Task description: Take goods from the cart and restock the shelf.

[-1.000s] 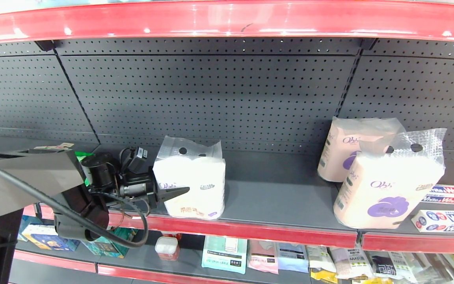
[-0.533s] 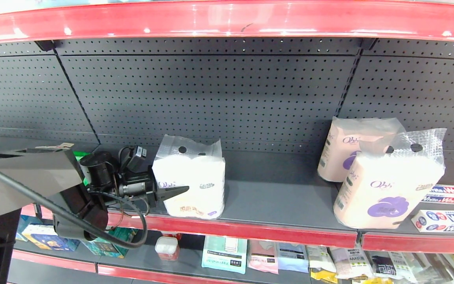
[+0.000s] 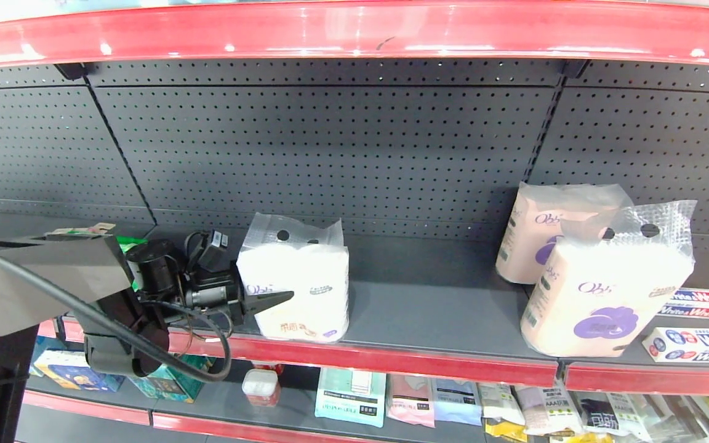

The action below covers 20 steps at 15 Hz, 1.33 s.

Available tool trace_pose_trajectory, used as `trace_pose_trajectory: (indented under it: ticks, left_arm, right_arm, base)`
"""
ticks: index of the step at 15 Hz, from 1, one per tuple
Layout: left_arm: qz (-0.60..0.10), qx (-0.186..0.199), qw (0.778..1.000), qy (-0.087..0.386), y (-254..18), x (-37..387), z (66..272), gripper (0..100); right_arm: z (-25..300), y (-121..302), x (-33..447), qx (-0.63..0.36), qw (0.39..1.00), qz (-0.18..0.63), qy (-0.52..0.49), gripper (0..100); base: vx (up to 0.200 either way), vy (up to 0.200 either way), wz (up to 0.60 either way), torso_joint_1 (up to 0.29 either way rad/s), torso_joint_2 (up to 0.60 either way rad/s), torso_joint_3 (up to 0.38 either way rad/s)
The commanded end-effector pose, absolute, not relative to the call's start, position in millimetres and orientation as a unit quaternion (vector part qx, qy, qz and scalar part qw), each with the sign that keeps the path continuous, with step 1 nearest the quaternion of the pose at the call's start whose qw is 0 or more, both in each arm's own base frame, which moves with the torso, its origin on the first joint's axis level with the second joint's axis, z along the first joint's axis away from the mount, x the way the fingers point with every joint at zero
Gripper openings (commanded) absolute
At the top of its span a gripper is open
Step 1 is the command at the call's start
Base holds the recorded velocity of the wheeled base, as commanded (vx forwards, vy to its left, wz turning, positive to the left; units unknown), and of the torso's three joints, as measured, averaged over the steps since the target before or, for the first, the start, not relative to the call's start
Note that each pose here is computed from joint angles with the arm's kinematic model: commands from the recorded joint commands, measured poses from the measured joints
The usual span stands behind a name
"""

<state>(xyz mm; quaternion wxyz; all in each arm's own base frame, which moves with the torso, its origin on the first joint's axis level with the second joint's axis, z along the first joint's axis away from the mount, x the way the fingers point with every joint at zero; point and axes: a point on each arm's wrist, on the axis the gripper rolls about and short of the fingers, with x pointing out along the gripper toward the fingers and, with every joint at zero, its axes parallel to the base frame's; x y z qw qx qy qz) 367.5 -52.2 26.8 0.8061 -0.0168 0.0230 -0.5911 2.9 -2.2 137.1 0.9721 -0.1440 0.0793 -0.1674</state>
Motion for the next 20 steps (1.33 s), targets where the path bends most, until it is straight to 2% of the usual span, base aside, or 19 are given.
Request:
trace_pose_trajectory:
  ticks: [1, 3, 4, 8, 12, 20]
  left_arm:
    - [-0.591, -0.020, 0.806, 0.028, -52.5, 367.7, 23.5, 0]
    - [-0.589, -0.019, 0.808, 0.026, -52.0, 368.7, 24.2, 0]
    - [-0.588, -0.019, 0.808, 0.026, -52.0, 368.7, 24.2, 100]
    - [-0.590, -0.027, 0.806, 0.030, -54.2, 368.2, 27.6, 100]
    - [-0.586, -0.034, 0.810, 0.017, -51.4, 361.9, 57.6, 100]
    - [-0.574, -0.021, 0.818, -0.010, -40.2, 351.7, 88.9, 100]
  right_arm:
    - [137.4, -2.2, 3.0, -0.144, 0.972, -0.167, 0.079, 0]
    - [137.0, -2.2, 2.9, -0.144, 0.972, -0.167, 0.079, 0]
    - [137.0, -2.2, 3.1, -0.144, 0.972, -0.167, 0.080, 0]
    - [137.0, -2.2, 3.1, -0.144, 0.972, -0.167, 0.080, 0]
    - [137.0, -2.4, 3.5, -0.146, 0.972, -0.167, 0.082, 0]
    - [136.1, -2.0, 2.4, -0.151, 0.971, -0.168, 0.080, 0]
  base:
    - [0.000, 0.000, 0.00, 0.000, 0.00, 0.000]
    - [0.000, 0.000, 0.00, 0.000, 0.00, 0.000]
    - [0.000, 0.000, 0.00, 0.000, 0.00, 0.000]
    - [0.000, 0.000, 0.00, 0.000, 0.00, 0.000]
    - [0.000, 0.000, 0.00, 0.000, 0.00, 0.000]
    - [0.000, 0.000, 0.00, 0.000, 0.00, 0.000]
